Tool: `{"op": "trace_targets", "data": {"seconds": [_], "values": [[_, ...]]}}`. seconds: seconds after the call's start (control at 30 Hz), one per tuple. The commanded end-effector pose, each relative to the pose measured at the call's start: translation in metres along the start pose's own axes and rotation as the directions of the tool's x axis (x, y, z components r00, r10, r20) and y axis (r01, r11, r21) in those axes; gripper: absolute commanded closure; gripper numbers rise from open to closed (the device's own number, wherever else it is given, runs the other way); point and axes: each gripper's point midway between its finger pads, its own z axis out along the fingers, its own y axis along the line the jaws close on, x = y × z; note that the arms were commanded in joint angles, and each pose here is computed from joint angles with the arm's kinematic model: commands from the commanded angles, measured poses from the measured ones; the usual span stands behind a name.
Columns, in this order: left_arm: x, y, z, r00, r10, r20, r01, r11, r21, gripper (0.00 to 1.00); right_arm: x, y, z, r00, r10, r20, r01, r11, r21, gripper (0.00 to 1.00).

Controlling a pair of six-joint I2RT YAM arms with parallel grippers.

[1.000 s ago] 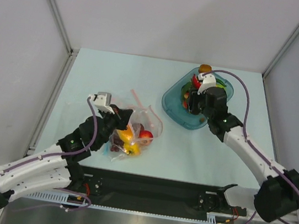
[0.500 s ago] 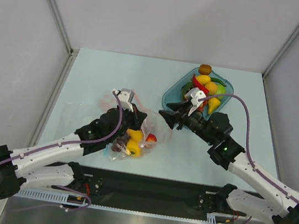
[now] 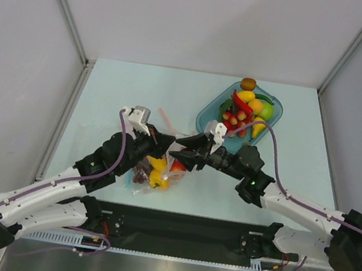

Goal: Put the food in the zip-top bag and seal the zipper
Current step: Place the fake fruit in the zipper food storage bag, then adjust the zipper food storage bag at the center of the board.

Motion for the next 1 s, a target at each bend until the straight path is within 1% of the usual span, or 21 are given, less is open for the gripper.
{"op": "trace_targets", "data": {"seconds": [0.0,0.07,0.13,0.2,0.27,0.3,0.33,0.37,0.4,0.43,0.47,0.5,0.53,0.6,0.73,0.97], "values": [[-0.014,-0.017,-0.004,0.999,-0.041,0.021,0.039,0.997,0.063,0.99,-0.012,0.002,0.012,0.997,-0.046,0.066,0.046,0.999,0.002,0.32],[-0.015,-0.017,-0.005,0.999,-0.042,0.022,0.041,0.997,0.062,0.99,-0.009,0.000,0.017,0.997,-0.051,0.053,0.050,0.999,0.018,0.25],[-0.016,-0.017,-0.006,0.999,-0.045,0.026,0.043,0.997,0.063,0.99,-0.002,-0.003,0.019,0.998,-0.046,0.034,0.045,0.998,0.035,0.16],[-0.017,-0.014,-0.007,0.998,-0.046,0.030,0.044,0.998,0.049,0.99,-0.006,-0.004,0.019,0.998,-0.049,0.041,0.047,0.998,0.047,0.10],[-0.020,-0.013,-0.008,0.998,-0.049,0.040,0.047,0.998,0.040,0.99,-0.010,-0.006,0.020,0.998,-0.047,0.031,0.044,0.997,0.069,0.10],[-0.023,-0.010,-0.008,0.997,-0.052,0.055,0.050,0.998,0.026,0.99,-0.017,-0.013,0.018,0.998,-0.046,0.036,0.042,0.992,0.118,0.11],[-0.021,-0.005,-0.010,0.998,-0.047,0.046,0.047,0.999,0.003,0.99,-0.011,-0.018,0.016,1.000,-0.029,-0.007,0.030,0.987,0.157,0.12],[-0.023,-0.001,-0.011,0.997,-0.052,0.057,0.052,0.999,-0.015,0.99,-0.016,-0.023,0.015,1.000,-0.022,-0.013,0.024,0.981,0.192,0.12],[-0.022,0.004,-0.012,0.997,-0.051,0.059,0.053,0.998,-0.038,0.99,-0.031,-0.026,0.016,1.000,-0.013,0.001,0.012,0.975,0.223,0.14],[-0.025,0.010,-0.013,0.996,-0.055,0.075,0.060,0.996,-0.068,0.99,-0.029,-0.037,0.010,0.999,0.013,-0.037,-0.002,0.956,0.292,0.14],[-0.029,0.012,-0.017,0.994,-0.059,0.092,0.066,0.995,-0.075,1.00,-0.031,-0.039,0.009,0.998,0.032,-0.049,-0.015,0.949,0.316,0.15],[-0.030,0.014,-0.018,0.993,-0.061,0.102,0.070,0.994,-0.080,1.00,-0.046,-0.046,0.008,0.998,0.063,-0.025,-0.050,0.929,0.368,0.20],[-0.033,0.017,-0.020,0.991,-0.062,0.119,0.073,0.993,-0.094,1.00,-0.030,-0.062,-0.001,0.990,0.116,-0.082,-0.063,0.876,0.477,0.22],[-0.036,0.020,-0.024,0.988,-0.067,0.140,0.081,0.992,-0.100,1.00,-0.023,-0.074,-0.007,0.977,0.189,-0.099,-0.101,0.819,0.565,0.23],[-0.038,0.024,-0.027,0.984,-0.069,0.164,0.088,0.990,-0.108,1.00,-0.003,-0.070,-0.007,0.950,0.247,-0.192,-0.098,0.817,0.568,0.23],[-0.038,0.023,-0.026,0.986,-0.053,0.160,0.071,0.992,-0.105,1.00,0.007,-0.060,-0.021,0.940,0.190,-0.284,-0.021,0.862,0.507,0.25]]}}
